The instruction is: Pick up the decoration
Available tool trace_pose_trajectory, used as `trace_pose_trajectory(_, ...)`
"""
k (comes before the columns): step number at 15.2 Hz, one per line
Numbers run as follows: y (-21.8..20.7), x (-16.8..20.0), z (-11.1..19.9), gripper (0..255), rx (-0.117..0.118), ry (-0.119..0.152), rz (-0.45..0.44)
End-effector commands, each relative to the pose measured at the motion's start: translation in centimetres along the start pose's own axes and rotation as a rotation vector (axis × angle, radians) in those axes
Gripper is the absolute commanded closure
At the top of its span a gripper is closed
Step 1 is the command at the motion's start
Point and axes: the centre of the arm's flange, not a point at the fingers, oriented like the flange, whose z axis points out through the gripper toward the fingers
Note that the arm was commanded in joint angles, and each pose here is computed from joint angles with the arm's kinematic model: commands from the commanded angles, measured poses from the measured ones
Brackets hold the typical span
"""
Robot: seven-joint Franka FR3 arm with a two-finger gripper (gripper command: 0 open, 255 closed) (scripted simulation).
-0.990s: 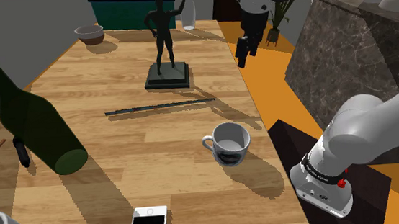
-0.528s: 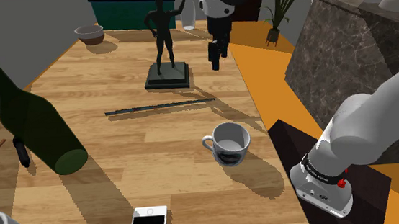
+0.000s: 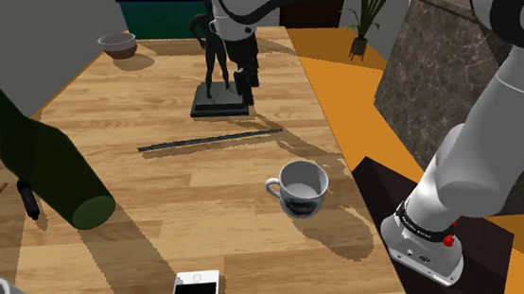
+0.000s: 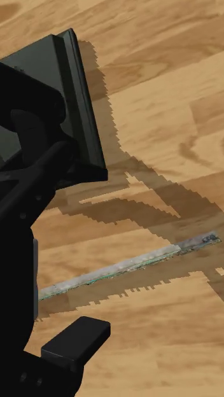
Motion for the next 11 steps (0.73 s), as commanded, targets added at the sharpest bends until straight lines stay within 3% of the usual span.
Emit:
trace_pose_trajectory(1,-1.1,2.7,0.4,0,-0.001,-0.02,-0.064)
trace_pose_trajectory(11,-8.9,14.4,3.0,0,-0.01,-0.115,-0.37)
